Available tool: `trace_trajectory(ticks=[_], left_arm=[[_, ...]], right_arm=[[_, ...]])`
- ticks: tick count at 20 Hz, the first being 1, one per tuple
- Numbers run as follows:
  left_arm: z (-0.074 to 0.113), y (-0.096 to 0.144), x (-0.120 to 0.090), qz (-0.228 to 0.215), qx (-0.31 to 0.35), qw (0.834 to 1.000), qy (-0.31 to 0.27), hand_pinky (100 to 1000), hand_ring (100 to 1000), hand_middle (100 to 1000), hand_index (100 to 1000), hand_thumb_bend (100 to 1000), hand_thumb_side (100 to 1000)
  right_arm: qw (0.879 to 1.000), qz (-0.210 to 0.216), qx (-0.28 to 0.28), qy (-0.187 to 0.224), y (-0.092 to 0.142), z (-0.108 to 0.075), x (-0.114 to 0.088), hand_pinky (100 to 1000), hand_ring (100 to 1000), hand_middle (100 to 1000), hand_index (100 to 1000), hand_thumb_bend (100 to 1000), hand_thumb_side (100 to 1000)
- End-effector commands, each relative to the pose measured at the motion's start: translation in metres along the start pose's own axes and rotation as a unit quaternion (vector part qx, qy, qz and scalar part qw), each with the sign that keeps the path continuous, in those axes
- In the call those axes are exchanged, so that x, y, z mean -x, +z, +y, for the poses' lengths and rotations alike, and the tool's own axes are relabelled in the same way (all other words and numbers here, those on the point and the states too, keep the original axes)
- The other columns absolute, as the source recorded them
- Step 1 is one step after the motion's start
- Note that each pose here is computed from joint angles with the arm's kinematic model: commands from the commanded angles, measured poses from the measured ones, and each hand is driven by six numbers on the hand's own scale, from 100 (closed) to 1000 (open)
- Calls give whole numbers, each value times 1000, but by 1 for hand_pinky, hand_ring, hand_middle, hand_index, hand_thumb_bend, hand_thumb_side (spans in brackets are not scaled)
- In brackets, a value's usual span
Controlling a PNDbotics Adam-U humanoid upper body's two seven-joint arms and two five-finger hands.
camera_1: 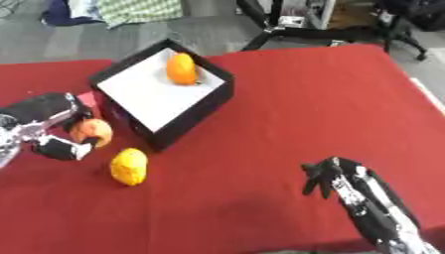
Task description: Pick up objects on the table and place them in the box.
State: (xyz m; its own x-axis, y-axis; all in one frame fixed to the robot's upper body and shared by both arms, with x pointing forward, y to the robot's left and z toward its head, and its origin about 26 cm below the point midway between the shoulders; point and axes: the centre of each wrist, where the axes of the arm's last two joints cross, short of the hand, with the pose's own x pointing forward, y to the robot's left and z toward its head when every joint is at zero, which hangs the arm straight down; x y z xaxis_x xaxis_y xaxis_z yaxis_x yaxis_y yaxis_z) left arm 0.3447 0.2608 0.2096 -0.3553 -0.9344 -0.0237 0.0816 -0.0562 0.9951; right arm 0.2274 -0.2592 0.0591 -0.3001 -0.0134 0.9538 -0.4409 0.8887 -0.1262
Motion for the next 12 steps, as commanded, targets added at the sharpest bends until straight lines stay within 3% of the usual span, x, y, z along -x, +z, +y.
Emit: trace_trajectory(ticks=[1, 3, 6, 9, 12], left_arm=[[46, 9, -1, 8, -65, 998, -18, 699, 468, 435, 621, 100, 212], [58, 0, -4, 17, -74, 997, -21, 702, 474, 443, 629, 100, 205], [59, -29, -9, 35, -62, 997, -25, 708, 489, 460, 650, 100, 201], [46, -67, -15, 57, -43, 997, -37, 723, 508, 481, 667, 100, 195], [22, -101, -13, 93, -24, 994, -45, 721, 514, 491, 679, 100, 200]], right_arm=[[1000, -6, -6, 13, 0, -2, -7, 894, 467, 264, 566, 100, 647], [1000, -5, -6, 12, 0, -1, -7, 894, 467, 264, 566, 100, 654], [1000, -4, -8, 11, 0, -1, -6, 894, 467, 264, 566, 100, 665], [1000, -6, -11, 8, -2, 1, -6, 894, 467, 265, 566, 100, 666], [1000, -10, -18, 3, -4, 2, -7, 894, 466, 265, 566, 100, 652]])
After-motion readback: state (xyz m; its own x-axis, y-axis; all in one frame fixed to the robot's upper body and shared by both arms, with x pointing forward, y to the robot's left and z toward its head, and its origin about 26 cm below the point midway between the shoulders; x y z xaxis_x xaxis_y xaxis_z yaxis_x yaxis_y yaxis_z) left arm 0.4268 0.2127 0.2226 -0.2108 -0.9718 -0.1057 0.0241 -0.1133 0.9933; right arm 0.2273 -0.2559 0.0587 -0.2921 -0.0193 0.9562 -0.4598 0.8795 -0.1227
